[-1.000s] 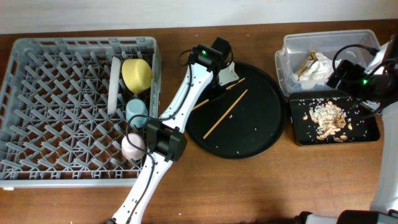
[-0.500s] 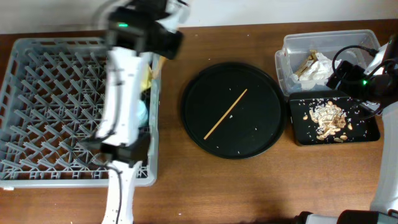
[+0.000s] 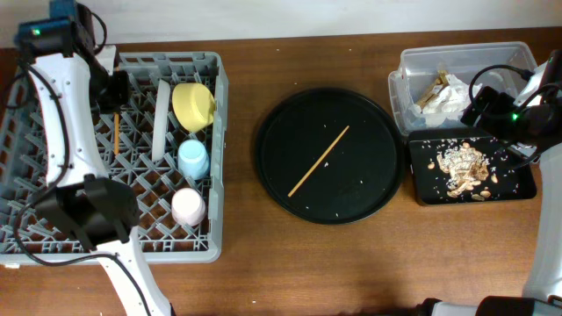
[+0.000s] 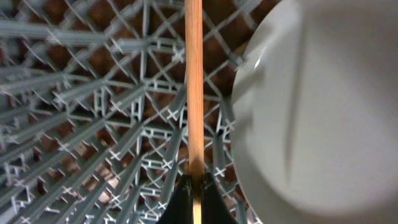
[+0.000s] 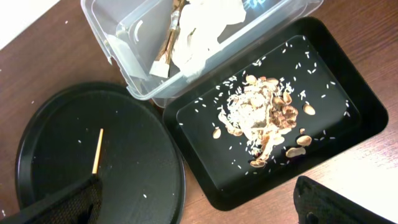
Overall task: Sort waste into correct bins and load items into the dishwasher rack
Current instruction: 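Insert the chopstick upright into the rack with left gripper, then grasp the second chopstick on the round tray with left gripper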
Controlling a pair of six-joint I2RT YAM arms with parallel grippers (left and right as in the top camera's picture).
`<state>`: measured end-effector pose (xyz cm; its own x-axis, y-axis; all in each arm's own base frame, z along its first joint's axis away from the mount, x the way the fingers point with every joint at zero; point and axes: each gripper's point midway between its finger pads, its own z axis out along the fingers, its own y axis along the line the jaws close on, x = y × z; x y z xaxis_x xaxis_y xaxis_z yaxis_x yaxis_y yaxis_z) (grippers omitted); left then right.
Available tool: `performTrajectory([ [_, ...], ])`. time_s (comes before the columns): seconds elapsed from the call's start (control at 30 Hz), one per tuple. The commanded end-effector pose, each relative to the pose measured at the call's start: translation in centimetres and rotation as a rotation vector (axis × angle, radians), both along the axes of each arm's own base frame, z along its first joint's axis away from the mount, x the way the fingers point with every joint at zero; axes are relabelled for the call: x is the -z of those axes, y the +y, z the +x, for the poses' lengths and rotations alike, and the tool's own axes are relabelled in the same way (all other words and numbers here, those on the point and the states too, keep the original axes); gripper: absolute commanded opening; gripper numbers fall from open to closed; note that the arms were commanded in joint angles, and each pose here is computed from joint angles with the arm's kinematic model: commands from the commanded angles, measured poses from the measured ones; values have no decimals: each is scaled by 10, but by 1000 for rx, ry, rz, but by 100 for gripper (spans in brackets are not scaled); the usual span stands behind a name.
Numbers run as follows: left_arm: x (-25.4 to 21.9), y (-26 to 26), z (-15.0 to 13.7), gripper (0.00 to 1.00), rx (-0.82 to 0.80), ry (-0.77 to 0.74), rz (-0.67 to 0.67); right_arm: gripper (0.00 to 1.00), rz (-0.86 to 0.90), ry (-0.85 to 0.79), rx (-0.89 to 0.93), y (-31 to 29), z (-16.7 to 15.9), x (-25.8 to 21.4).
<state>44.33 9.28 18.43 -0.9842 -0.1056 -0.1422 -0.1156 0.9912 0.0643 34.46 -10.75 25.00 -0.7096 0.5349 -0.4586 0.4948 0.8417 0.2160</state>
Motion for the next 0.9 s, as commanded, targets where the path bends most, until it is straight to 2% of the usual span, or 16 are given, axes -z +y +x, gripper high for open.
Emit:
performTrajectory([
  [0.0, 34, 5, 1, 0, 57, 56, 19, 98, -10, -7, 12, -3, 1, -4],
  [0.07, 63, 6, 5, 0, 123, 77, 23, 98, -10, -7, 12, -3, 1, -4],
  [0.17, 86, 6, 6, 1, 131, 85, 23, 98, -8, 1, 12, -2, -1, -3],
  [0.2, 89, 6, 6, 14, 130, 89, 21, 98, -7, 4, 12, -2, -2, -3],
  [0.23, 89, 6, 6, 33, 130, 89, 21, 98, -7, 3, 12, -2, -1, -3],
  [0.27, 88, 7, 7, 44, 130, 84, 22, 98, -8, 1, 12, -2, -1, -3],
  [0.3, 85, 7, 8, 46, 130, 78, 24, 98, -8, -1, 12, -3, -1, -3],
  [0.37, 66, 3, 9, 49, 135, 62, 19, 99, -10, -5, 12, -3, 0, -4],
  [0.47, 3, -17, 12, 49, 147, -42, -20, 99, -11, -8, 12, -3, 1, -4],
  [0.53, -50, -59, 11, 49, 222, -151, -100, 98, -10, -7, 12, -3, 1, -4],
  [0.6, -70, -115, 10, 49, 347, -211, -177, 98, -11, -7, 12, -3, 1, -4],
  [0.67, -68, -168, 5, 49, 464, -196, -189, 98, -11, -7, 12, -3, 1, -4],
  [0.77, -52, -260, -20, 49, 678, -139, -181, 98, -10, -7, 12, -3, 1, -4],
  [0.87, -20, -310, -31, 49, 787, -96, -167, 98, -10, -7, 12, -3, 1, -4],
])
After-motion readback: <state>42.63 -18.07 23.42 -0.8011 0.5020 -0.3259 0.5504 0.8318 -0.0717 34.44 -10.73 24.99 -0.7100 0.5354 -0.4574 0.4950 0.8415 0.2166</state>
